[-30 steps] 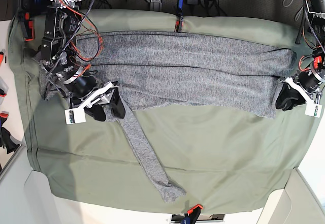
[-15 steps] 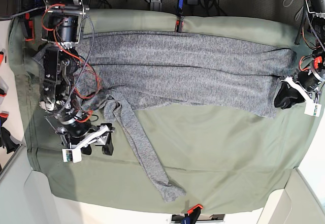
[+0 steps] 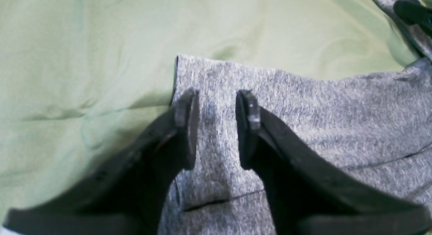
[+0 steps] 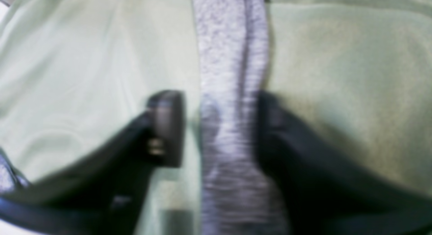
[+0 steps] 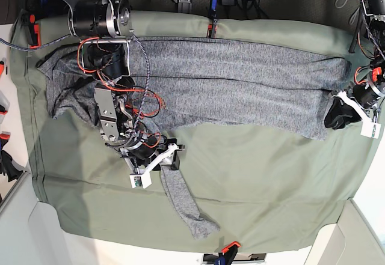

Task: Fold the T-shirt properly
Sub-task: 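Drag the sleeve across the folded shirt toward the left gripper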

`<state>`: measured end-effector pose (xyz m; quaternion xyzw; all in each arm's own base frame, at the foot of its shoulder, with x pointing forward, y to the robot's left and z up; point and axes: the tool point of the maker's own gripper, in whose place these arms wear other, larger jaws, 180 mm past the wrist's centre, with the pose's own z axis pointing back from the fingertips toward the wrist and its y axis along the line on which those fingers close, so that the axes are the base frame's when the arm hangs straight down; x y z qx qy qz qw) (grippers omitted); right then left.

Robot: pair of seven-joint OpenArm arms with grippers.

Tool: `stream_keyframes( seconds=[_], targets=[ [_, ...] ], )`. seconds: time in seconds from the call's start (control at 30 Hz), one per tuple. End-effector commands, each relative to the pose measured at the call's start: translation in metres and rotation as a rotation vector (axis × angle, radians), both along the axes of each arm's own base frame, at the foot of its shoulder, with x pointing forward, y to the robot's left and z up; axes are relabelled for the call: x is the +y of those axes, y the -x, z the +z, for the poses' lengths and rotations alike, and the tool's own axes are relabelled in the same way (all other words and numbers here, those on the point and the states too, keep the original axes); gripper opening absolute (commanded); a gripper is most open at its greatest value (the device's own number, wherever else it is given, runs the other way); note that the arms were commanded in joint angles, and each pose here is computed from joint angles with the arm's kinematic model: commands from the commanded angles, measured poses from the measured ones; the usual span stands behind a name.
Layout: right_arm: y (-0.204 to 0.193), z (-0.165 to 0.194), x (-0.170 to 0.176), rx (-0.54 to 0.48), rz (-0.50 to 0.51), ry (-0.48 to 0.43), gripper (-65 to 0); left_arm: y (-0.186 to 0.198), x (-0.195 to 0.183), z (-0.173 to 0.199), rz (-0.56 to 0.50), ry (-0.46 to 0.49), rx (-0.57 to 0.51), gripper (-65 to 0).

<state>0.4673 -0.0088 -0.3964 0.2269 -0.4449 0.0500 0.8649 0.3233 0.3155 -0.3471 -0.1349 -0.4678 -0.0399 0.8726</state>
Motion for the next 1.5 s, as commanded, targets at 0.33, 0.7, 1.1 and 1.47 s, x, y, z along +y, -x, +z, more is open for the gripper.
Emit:
stream_keyframes(
  seconds=[0.33,0.7,1.1,1.47],
  targets=[
    [0.000,0.056,0.067,-0.137,0.210,-0.151,-65.0,-0.009,0.006,0.020,-0.002,-0.007,-0.057,-43.3],
    [0.080,0.061,0.156,-0.149,0.549,-0.101,-65.0,-0.014,0.006,0.027,0.006,0.002,-0.098,-43.2],
    [0.127,0.086,0.171,-0.239,0.571,-0.159,-36.1,-0.025,0.003,0.043,0.010,0.040,-0.151,-29.7],
    [0.090,0.130,0.116,-0.314,0.418,-0.139,-24.3,-0.068,-0.073,0.042,-0.210,-0.033,-0.152,-29.7]
  ],
)
